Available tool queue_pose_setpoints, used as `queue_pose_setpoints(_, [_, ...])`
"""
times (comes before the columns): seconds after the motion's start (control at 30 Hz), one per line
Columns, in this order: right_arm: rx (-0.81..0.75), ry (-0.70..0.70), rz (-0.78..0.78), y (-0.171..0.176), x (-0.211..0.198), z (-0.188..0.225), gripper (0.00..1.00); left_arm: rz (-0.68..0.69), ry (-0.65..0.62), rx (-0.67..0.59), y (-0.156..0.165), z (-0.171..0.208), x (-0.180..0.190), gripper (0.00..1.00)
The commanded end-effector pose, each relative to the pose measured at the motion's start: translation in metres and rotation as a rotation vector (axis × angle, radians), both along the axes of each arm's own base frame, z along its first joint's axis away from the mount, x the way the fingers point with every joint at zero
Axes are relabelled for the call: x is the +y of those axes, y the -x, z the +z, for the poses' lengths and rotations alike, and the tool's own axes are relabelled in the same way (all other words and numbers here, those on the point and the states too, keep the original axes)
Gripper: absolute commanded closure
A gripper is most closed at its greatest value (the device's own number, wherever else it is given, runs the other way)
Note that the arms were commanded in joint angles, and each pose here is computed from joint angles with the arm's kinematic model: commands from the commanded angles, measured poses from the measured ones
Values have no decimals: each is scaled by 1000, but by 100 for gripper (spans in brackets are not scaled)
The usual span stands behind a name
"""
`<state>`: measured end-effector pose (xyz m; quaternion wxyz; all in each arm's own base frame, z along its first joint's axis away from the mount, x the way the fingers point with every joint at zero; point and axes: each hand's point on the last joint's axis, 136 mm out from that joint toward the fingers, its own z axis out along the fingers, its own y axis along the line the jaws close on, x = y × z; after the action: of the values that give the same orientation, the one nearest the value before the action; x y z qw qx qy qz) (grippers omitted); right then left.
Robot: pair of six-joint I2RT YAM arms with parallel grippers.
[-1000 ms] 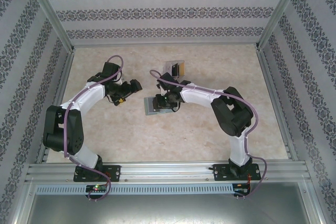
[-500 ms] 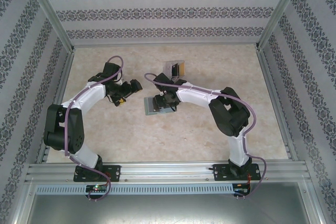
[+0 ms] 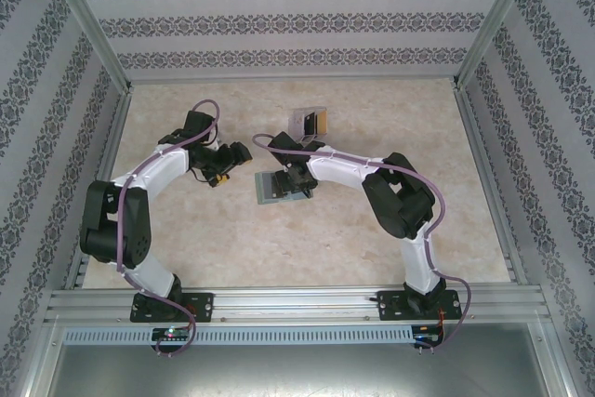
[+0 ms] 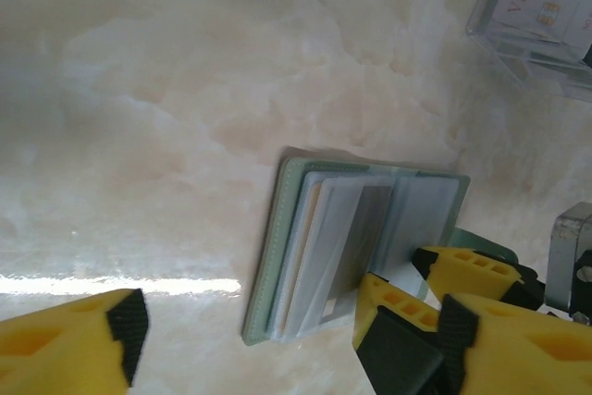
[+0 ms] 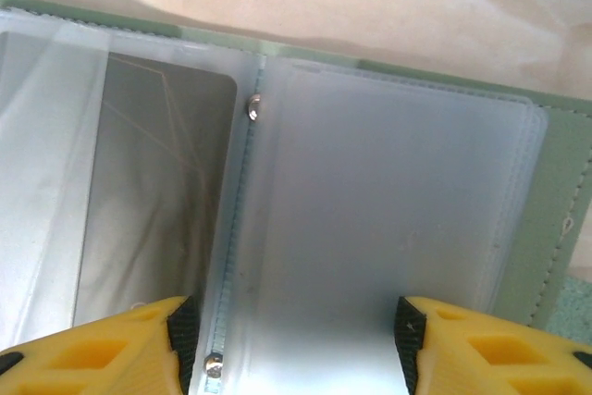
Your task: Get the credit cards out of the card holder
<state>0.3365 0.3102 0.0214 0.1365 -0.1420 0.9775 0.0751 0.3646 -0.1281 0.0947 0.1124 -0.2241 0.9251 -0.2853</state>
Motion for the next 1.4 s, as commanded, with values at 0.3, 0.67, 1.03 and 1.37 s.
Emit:
queue_pose_setpoints(0.3, [35,139,-17,7,-21,-32,43,-102,84,36,9,-21,-35,53])
queue_pose_setpoints(0.67, [52,134,-24,10,-22,-38,44,-193,123,60,15,-35,-70,63])
queue_pose_setpoints(1.03, [58,117,-26,11,-19,-38,44,-213,148,72,12,-44,-79,70])
queue_pose_setpoints(1.37, [63,110,-30,12,-19,-38,46,-245,216,66,12,-41,-92,66])
